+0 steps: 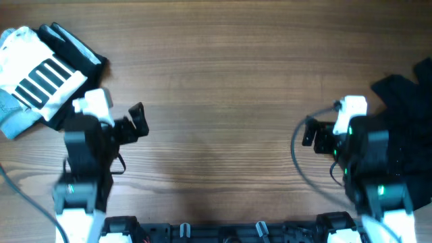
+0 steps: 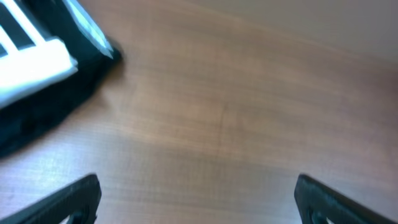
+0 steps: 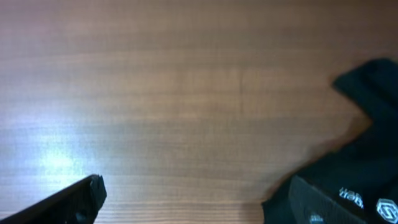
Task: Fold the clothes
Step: 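Reach the right gripper to the crumpled black shirt and grasp it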
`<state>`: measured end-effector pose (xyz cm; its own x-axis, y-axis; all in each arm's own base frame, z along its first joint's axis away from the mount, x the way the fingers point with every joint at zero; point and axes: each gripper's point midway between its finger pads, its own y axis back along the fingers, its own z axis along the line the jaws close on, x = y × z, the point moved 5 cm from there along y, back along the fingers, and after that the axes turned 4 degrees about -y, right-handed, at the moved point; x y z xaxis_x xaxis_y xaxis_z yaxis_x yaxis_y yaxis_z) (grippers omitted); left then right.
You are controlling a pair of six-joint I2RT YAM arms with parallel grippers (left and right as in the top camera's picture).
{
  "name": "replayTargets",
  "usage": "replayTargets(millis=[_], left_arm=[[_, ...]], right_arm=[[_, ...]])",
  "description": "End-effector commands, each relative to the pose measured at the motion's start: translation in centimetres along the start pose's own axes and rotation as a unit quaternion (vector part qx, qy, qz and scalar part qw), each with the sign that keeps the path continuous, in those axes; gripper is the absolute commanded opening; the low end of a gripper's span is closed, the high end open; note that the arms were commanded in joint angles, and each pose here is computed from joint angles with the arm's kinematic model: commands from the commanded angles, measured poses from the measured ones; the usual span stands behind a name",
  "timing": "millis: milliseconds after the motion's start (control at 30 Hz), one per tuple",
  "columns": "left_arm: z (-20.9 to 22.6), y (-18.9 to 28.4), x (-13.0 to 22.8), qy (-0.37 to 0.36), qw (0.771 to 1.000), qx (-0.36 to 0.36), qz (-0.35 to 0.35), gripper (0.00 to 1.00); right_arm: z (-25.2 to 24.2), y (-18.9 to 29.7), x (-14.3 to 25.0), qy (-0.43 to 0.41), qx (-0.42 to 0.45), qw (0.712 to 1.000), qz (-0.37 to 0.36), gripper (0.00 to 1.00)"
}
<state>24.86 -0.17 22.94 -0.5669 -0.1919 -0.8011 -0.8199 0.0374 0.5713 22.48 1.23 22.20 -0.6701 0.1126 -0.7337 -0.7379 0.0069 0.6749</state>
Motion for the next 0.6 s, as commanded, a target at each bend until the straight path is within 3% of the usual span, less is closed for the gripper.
replayTargets(millis=[0, 67, 200, 433, 533, 567], left_arm=[[-0.8, -0.7, -2.7, -0.006, 0.999, 0.002, 0.049, 1.0], [-0.8, -1.6, -2.9, -0.005, 0.998, -0.001, 0.066, 1.0], [-0.6, -3.0, -2.1, -0.003, 0.995, -0.006, 0.095, 1.0], [-0.5, -3.3, -1.9, -0.003, 0.995, -0.008, 0.102, 1.0], [-0.5, -3.3, -1.9, -0.003, 0.995, -0.008, 0.102, 1.0], [-0.5, -3.3, -1.9, -0.003, 0.995, -0.008, 0.102, 1.0]], right_arm=[[1.4, -1.1, -2.4, -0.002, -0.034, 0.998, 0.05, 1.0], [0.7, -2.6, -2.2, -0.008, 0.002, 0.997, 0.075, 0.99], [-5.0, -6.0, 0.2, -0.157, 0.175, 0.962, 0.141, 1.0], [-9.0, -11.6, 6.9, -0.201, 0.226, 0.903, 0.306, 0.94], [-9.1, -13.1, 9.0, -0.197, 0.232, 0.889, 0.342, 0.81], [-9.0, -13.7, 9.7, -0.198, 0.226, 0.885, 0.356, 0.72]])
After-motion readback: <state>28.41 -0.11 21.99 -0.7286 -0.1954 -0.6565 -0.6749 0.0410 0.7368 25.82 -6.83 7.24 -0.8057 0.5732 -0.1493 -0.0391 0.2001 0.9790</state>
